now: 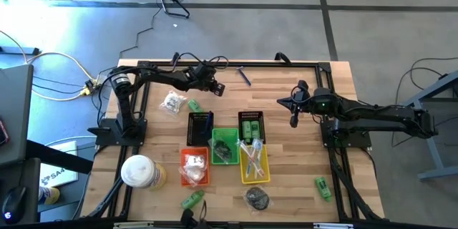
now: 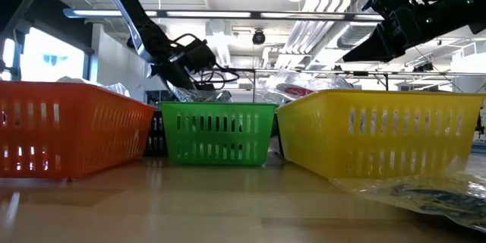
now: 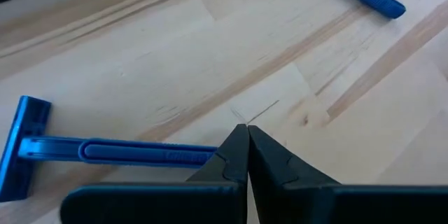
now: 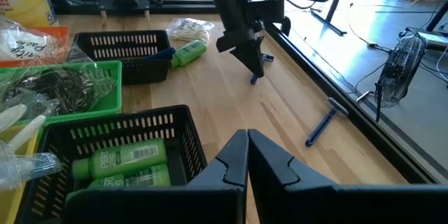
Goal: Pick & Place Travel size toiletries
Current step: Put the left blue razor into the left black bin
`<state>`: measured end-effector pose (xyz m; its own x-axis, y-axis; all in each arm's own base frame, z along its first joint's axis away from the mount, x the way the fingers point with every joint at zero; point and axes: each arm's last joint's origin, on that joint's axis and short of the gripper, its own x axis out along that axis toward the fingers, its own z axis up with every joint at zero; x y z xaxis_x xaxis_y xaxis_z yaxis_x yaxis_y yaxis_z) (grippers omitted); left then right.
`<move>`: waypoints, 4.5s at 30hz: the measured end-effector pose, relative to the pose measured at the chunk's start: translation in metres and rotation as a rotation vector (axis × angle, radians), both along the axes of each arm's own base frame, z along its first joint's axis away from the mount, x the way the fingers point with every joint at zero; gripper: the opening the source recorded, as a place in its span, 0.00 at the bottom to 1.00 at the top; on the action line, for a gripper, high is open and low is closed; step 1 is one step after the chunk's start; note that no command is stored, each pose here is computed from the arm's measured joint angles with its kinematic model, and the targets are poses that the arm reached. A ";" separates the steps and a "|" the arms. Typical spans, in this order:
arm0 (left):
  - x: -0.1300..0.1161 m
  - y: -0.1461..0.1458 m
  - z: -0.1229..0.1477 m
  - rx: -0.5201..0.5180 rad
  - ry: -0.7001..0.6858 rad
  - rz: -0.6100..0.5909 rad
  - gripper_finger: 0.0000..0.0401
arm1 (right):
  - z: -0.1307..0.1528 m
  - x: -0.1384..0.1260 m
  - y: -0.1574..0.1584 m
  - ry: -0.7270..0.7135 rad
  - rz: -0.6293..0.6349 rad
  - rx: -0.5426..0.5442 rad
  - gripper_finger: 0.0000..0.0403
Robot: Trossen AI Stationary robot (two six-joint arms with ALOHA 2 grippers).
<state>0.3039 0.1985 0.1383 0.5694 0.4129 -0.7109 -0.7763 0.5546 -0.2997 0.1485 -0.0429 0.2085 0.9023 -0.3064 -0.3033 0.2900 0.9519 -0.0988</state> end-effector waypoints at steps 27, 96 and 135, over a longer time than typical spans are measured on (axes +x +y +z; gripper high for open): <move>-0.014 -0.065 0.009 -0.076 0.380 -0.019 0.00 | 0.000 0.000 0.000 0.006 0.006 -0.014 0.00; -0.019 -0.039 0.004 0.016 0.367 0.200 0.26 | -0.001 0.000 0.000 0.013 0.006 -0.012 0.00; -0.040 -0.060 0.095 -0.046 0.018 -0.030 0.08 | -0.001 0.000 0.000 0.013 0.006 -0.012 0.00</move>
